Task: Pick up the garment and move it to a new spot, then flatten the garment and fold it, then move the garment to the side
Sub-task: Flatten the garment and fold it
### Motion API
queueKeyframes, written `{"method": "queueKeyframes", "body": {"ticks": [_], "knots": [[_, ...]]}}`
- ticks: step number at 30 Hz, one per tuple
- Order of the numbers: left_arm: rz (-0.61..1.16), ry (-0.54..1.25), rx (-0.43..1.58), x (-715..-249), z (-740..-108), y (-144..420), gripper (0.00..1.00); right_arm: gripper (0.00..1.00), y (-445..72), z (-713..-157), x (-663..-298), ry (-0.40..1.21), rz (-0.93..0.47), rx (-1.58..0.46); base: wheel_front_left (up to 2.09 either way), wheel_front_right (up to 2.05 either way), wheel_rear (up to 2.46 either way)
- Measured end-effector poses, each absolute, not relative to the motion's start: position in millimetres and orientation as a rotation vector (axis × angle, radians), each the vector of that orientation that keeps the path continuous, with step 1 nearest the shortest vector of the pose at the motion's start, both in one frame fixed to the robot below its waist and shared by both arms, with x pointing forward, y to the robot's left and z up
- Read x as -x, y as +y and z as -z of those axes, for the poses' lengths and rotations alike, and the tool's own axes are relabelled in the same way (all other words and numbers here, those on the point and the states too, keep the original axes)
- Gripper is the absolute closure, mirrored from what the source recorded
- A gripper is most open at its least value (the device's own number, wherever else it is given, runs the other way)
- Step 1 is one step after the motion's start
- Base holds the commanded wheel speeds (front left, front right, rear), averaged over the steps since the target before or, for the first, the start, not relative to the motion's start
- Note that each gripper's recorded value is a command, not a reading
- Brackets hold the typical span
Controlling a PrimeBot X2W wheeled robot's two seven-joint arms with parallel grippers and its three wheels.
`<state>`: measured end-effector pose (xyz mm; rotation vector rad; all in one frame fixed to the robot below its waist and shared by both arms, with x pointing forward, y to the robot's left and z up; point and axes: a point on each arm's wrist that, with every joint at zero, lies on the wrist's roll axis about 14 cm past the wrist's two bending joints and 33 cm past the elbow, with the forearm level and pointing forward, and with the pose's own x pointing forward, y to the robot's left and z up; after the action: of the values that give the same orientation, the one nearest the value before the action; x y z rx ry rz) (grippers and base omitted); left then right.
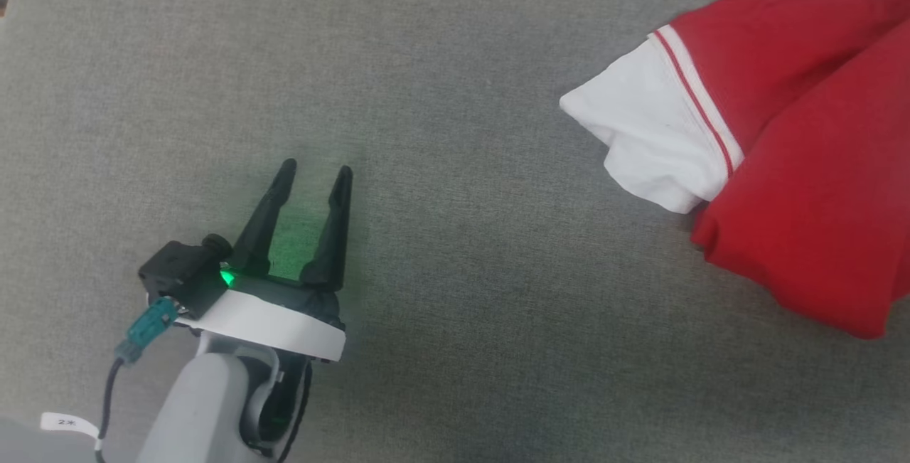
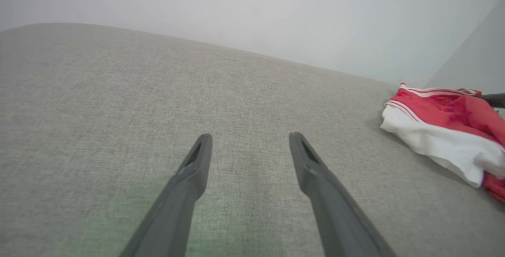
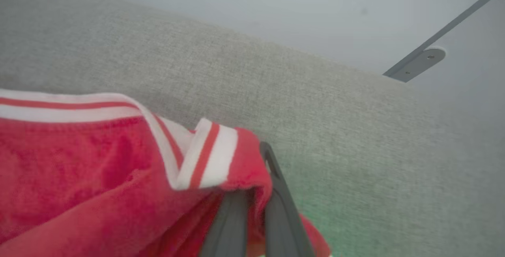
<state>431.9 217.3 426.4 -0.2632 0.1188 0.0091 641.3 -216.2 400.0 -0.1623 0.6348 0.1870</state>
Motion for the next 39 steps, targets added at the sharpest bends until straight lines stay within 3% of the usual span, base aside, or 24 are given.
{"method": "queueKeyframes", "body": {"ticks": [2, 4, 5, 13, 17, 22, 30, 39], "knots": [[-0.009, 0.119, 0.259, -433, -426, 220, 0.0, 1.0, -212, -395, -640, 0.627, -0.19, 0.154, 0.0, 0.0, 0.0], [0.014, 0.11, 0.244, -436, -431, 218, 0.0, 0.29, -211, -401, -639, 0.588, -0.189, 0.145, 0.0, 0.0, 0.0], [0.028, 0.103, 0.235, -438, -434, 217, 0.0, 0.0, -211, -406, -639, 0.56, -0.189, 0.145, 0.0, 0.0, 0.0], [0.188, 0.012, 0.105, -461, -479, 208, 0.0, 0.0, -218, -460, -621, 0.297, -0.208, 0.145, 0.0, 0.0, 0.0], [0.326, -0.026, 0.03, -480, -502, 190, 0.0, 0.0, -240, -488, -596, 0.159, -0.179, 0.117, 0.0, 0.0, 0.0], [0.501, 0.049, -0.009, -509, -516, 151, 0.0, 0.0, -258, -504, -553, 0.05, -0.143, 0.047, 0.0, 0.0, 0.0], [0.769, 0.51, 0.028, -522, -485, 70, 0.0, 0.0, -279, -503, -487, -0.005, -0.045, -0.066, 0.0, 0.0, 0.0], [0.827, 1.037, 0.031, -525, -419, 50, 0.0, 0.0, -289, -503, -454, 0.005, 0.019, -0.046, 0.0, 0.0, 0.0]]}}
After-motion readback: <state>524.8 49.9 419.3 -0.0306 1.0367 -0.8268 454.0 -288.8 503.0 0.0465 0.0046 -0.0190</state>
